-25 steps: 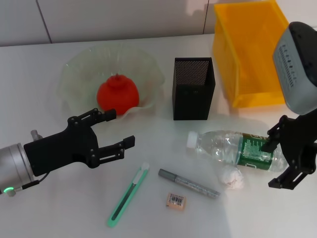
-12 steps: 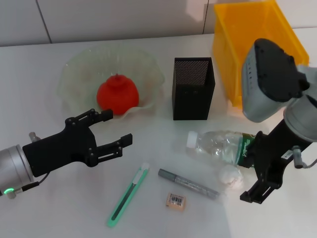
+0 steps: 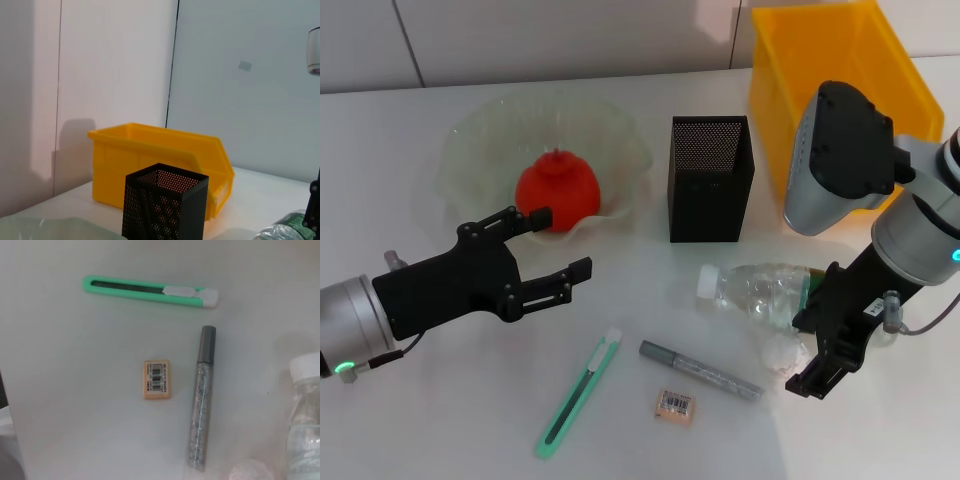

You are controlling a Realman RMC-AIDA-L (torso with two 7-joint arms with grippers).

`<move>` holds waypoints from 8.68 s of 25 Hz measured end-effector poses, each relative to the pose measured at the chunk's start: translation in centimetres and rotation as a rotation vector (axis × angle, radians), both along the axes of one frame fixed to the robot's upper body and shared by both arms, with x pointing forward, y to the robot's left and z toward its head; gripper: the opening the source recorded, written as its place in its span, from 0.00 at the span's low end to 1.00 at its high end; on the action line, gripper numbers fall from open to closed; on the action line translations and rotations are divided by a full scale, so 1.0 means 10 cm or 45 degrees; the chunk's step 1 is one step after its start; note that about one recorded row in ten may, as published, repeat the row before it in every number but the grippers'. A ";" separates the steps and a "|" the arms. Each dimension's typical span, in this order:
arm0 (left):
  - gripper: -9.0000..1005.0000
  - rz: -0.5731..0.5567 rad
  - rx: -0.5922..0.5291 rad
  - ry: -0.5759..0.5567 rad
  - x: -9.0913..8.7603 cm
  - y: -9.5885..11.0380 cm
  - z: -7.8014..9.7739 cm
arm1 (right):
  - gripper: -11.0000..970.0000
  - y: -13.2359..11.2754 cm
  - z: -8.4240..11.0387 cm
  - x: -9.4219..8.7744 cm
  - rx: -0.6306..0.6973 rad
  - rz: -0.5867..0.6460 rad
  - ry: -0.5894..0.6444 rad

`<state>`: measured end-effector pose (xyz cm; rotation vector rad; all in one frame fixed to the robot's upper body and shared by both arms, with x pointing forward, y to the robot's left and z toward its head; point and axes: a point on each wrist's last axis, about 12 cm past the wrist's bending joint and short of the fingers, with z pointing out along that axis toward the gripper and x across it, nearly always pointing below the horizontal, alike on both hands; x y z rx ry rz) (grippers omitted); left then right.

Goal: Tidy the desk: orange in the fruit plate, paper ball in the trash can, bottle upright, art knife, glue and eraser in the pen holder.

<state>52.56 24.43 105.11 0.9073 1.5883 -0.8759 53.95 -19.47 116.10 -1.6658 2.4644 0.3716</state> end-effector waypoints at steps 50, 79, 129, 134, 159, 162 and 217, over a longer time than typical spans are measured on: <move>0.78 -0.014 0.012 -0.015 0.00 0.00 0.00 | 0.41 0.14 0.04 0.04 0.005 -0.003 -0.120; 0.76 -0.059 -0.028 -0.042 -0.03 -0.03 0.05 | 0.36 -0.95 0.22 0.88 0.150 -0.710 -0.744; 0.74 -0.057 -0.035 -0.037 -0.05 -0.01 0.04 | 0.86 -0.31 -0.10 0.37 -0.042 -0.275 -0.183; 0.73 -0.064 -0.030 -0.038 -0.05 -0.02 0.04 | 0.86 -0.32 -0.15 0.38 -0.039 -0.284 -0.175; 0.72 -0.066 -0.025 -0.036 -0.05 -0.02 0.04 | 0.86 -0.24 -0.30 0.36 -0.053 -0.283 -0.152; 0.72 -0.067 -0.026 -0.036 -0.05 -0.02 0.04 | 0.86 -0.24 -0.30 0.36 -0.053 -0.285 -0.154; 0.69 -0.224 -0.790 0.120 -0.17 -0.30 0.44 | 0.80 -0.69 -0.35 -0.28 1.439 -0.027 -0.517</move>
